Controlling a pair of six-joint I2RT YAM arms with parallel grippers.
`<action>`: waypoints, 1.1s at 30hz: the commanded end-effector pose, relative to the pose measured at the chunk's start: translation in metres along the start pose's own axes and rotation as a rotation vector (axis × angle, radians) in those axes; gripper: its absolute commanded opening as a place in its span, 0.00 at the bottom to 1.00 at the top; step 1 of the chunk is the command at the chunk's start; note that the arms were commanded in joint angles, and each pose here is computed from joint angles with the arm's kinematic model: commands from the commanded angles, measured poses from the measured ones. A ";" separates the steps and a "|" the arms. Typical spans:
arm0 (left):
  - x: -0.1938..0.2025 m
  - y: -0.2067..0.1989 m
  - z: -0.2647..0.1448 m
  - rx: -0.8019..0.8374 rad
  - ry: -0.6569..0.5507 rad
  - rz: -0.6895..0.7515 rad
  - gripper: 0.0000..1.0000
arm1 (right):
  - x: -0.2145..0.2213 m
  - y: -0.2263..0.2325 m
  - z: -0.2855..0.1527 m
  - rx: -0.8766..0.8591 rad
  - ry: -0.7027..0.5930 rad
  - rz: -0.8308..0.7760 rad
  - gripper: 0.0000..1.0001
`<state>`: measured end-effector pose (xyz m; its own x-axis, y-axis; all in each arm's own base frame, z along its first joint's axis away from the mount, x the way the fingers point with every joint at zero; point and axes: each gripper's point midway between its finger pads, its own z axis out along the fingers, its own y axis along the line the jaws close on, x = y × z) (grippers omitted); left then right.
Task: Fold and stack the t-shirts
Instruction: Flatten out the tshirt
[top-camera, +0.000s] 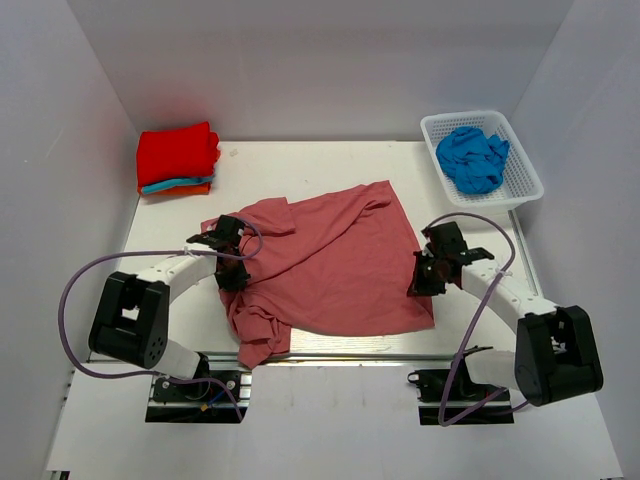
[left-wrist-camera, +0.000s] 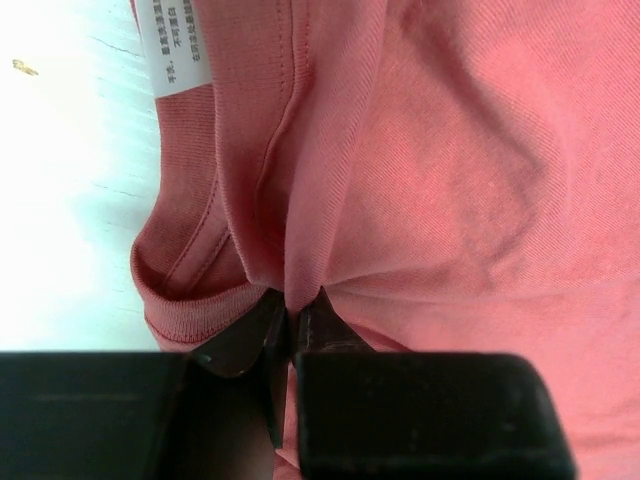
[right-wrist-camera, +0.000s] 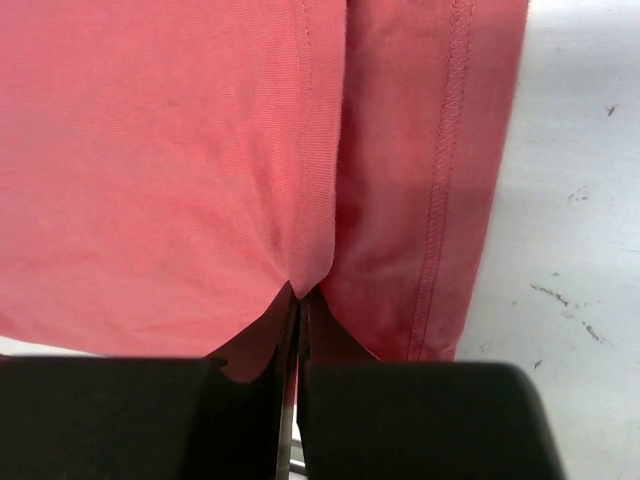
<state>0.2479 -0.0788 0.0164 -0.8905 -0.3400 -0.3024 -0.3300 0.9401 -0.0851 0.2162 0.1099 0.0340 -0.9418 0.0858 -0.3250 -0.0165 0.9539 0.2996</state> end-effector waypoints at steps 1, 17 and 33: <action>-0.008 -0.005 -0.001 0.020 -0.019 0.000 0.00 | -0.020 0.013 -0.018 -0.028 -0.054 -0.009 0.00; -0.085 -0.012 -0.109 0.152 -0.462 -0.052 0.00 | -0.099 0.054 -0.116 -0.070 -0.279 -0.045 0.00; -0.116 -0.013 -0.157 0.206 -0.659 -0.082 0.00 | -0.110 0.055 -0.145 -0.053 -0.371 -0.060 0.00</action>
<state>0.2921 -0.0568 0.1883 -0.5121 -0.3927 -0.7639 -0.2728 0.9177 -0.2888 0.2658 0.1164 0.2074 -0.7815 0.1387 -0.6083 -0.0961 0.9365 0.3371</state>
